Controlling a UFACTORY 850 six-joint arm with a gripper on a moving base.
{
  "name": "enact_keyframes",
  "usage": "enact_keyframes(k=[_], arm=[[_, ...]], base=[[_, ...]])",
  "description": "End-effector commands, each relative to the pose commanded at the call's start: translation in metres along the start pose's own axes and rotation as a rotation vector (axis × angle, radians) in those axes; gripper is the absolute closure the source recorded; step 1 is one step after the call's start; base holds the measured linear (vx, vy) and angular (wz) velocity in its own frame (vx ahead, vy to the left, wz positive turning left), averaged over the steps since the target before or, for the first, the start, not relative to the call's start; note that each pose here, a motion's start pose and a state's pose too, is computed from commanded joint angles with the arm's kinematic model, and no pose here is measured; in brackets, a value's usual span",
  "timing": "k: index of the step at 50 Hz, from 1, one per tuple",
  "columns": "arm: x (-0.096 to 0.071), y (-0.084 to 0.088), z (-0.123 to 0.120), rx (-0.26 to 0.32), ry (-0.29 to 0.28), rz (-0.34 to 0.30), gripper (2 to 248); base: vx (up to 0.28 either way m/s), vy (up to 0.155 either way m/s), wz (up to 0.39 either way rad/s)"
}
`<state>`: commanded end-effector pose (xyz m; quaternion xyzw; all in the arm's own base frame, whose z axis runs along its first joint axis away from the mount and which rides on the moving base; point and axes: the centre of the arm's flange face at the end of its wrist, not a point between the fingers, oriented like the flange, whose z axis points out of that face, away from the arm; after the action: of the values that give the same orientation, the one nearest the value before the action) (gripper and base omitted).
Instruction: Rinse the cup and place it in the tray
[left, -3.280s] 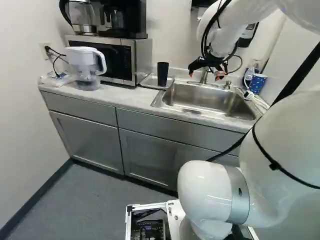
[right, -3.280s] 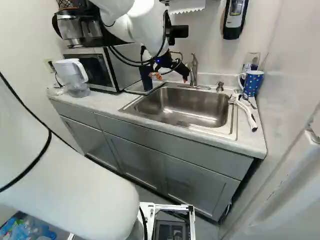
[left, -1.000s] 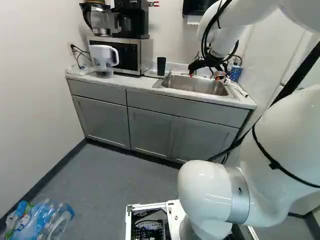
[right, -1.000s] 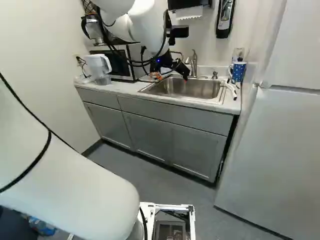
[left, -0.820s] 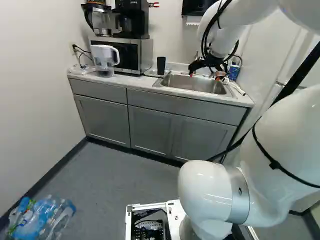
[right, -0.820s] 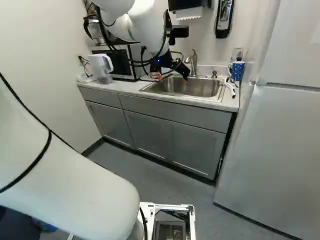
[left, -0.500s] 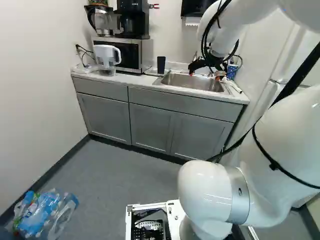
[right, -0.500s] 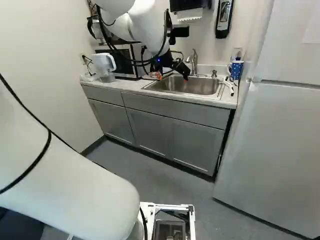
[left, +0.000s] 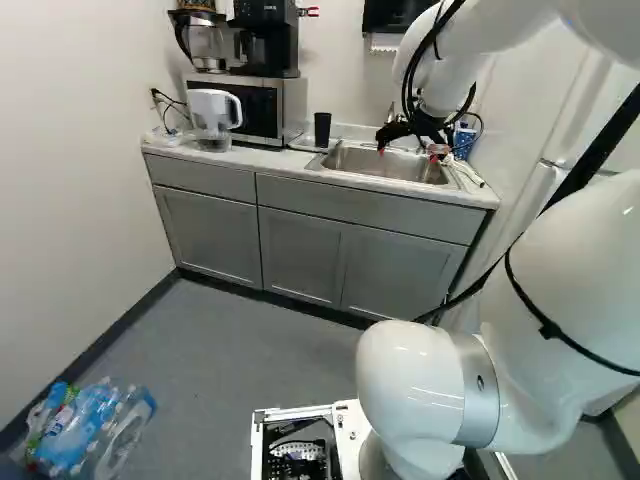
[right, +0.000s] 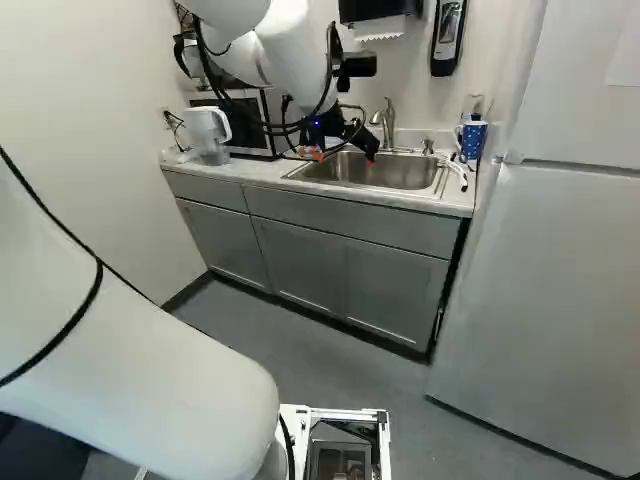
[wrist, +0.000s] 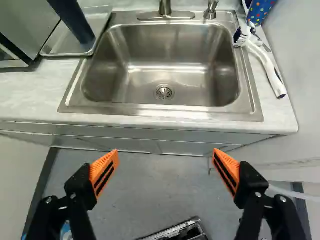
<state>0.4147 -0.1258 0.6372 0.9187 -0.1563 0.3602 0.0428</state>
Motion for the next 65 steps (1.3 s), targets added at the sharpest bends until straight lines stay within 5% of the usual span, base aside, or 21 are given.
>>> enact_keyframes(k=[34, 65], arm=[[-0.030, -0.013, 0.024, 0.024, 0.057, -0.029, 3], [-0.086, -0.033, 0.056, 0.067, 0.153, -0.077, 3]], base=[[0.000, 0.000, 0.000], [0.000, 0.000, 0.000]])
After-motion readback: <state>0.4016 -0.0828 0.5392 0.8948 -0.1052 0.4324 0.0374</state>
